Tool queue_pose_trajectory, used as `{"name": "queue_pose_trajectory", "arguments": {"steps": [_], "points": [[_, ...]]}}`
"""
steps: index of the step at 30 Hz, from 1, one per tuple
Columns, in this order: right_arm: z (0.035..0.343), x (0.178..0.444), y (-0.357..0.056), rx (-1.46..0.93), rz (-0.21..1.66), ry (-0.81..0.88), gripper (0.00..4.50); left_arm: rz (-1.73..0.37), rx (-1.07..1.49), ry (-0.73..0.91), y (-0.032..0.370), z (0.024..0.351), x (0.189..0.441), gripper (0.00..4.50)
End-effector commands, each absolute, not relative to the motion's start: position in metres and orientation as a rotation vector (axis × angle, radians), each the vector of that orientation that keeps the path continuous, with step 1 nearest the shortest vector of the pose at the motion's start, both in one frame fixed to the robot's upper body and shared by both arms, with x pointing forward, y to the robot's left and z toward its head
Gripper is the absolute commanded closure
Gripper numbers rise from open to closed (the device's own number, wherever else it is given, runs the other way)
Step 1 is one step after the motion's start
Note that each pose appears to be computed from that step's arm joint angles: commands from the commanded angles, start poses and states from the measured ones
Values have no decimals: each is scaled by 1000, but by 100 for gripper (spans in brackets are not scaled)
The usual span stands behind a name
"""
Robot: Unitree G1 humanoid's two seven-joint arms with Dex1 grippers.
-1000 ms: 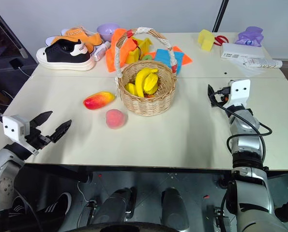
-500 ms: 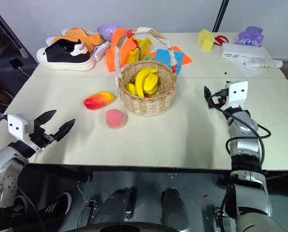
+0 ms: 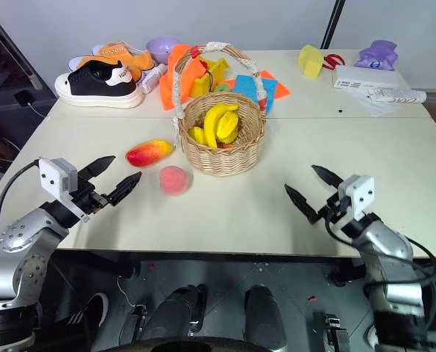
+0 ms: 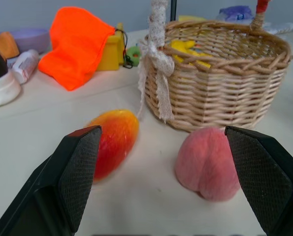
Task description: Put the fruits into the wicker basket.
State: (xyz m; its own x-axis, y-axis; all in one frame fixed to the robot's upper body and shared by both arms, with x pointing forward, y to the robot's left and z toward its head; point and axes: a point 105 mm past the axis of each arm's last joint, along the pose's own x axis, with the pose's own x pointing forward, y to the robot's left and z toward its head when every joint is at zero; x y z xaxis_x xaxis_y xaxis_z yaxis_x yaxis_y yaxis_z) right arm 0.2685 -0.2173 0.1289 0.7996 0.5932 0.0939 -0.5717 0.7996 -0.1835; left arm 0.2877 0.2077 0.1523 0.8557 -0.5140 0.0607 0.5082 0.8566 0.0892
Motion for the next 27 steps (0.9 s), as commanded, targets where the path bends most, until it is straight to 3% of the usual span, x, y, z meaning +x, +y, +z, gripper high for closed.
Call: {"name": "queue_pose_trajectory", "arguments": {"steps": [1,12,27], "points": [[150,257,-199,-235,746,-231,4,-552,98,-105,205,158,294,18],[148,237,-173,-414,1062,-159,4,-669,90,4,178,150,305,18],[148,252,-163,-417,1091,-170,4,-796,225,20,147,158,323,18]]}}
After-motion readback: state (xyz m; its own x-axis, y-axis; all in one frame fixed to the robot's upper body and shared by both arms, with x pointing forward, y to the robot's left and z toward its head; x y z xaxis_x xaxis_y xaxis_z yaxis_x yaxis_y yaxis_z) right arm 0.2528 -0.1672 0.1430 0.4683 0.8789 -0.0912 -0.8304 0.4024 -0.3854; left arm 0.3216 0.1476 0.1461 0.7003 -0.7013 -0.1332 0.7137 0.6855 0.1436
